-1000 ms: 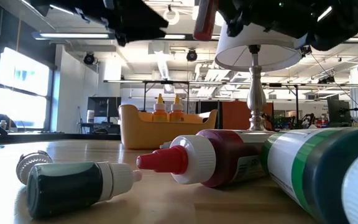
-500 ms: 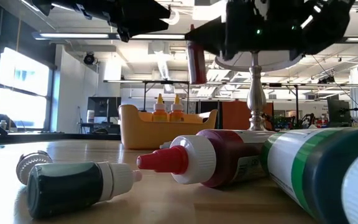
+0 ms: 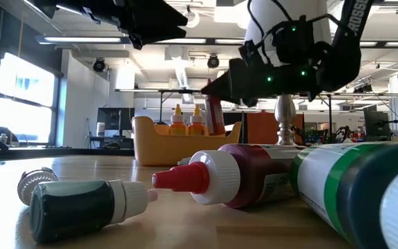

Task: Pick & Place food coloring
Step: Put the large orange food coloring bottle into the yellow bin, then put the large red food coloring bottle into the yellow bin

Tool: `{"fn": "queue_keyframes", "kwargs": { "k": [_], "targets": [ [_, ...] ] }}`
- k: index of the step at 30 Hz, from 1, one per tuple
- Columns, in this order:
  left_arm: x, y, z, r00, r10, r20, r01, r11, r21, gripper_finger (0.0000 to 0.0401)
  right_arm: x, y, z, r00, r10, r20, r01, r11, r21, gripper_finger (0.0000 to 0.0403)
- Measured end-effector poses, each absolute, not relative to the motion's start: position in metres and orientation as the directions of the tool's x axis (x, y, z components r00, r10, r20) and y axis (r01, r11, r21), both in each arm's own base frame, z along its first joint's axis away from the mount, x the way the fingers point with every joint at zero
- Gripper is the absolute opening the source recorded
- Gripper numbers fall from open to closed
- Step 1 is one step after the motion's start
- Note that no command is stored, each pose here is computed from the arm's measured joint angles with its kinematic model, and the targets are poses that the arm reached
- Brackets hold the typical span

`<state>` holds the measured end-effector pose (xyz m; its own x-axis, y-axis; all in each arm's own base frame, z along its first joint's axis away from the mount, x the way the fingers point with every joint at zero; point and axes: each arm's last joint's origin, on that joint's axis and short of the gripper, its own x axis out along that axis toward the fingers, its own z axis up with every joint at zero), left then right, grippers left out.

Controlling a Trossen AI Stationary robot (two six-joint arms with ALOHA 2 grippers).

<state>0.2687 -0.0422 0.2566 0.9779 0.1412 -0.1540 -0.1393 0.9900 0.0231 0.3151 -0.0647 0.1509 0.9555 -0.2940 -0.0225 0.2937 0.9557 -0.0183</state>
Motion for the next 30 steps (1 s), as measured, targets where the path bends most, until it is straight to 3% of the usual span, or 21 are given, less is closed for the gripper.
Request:
{"fn": "queue_keyframes", "kwargs": {
  "k": [6, 16, 22, 26, 30],
  "targets": [
    [0.268, -0.042, 0.254, 0.973, 0.144, -0.178, -0.141, 0.989, 0.032, 0.0197, 0.315, -0.072, 0.143, 0.944, -0.327, -0.047, 0.326, 0.945, -0.02, 0.0139],
    [0.268, -0.042, 0.254, 0.973, 0.145, -0.178, -0.142, 0.989, 0.032, 0.0197, 0.313, -0.082, 0.136, 0.932, -0.353, -0.079, 0.353, 0.935, -0.016, 0.0075],
    [0.268, -0.042, 0.254, 0.972, 0.148, -0.18, -0.144, 0.989, 0.033, 0.0197, 0.311, -0.082, 0.155, 0.945, -0.327, -0.001, 0.327, 0.944, -0.045, 0.0074],
    [0.268, -0.042, 0.252, 0.969, 0.149, -0.197, -0.144, 0.989, 0.038, 0.0197, 0.307, -0.074, 0.181, 0.971, -0.223, 0.086, 0.228, 0.972, -0.056, 0.0092],
    [0.267, -0.042, 0.251, 0.965, 0.149, -0.214, -0.143, 0.989, 0.043, 0.0197, 0.302, -0.044, 0.209, 0.992, 0.028, 0.122, -0.02, 0.997, -0.069, 0.0114]
  ]
}}
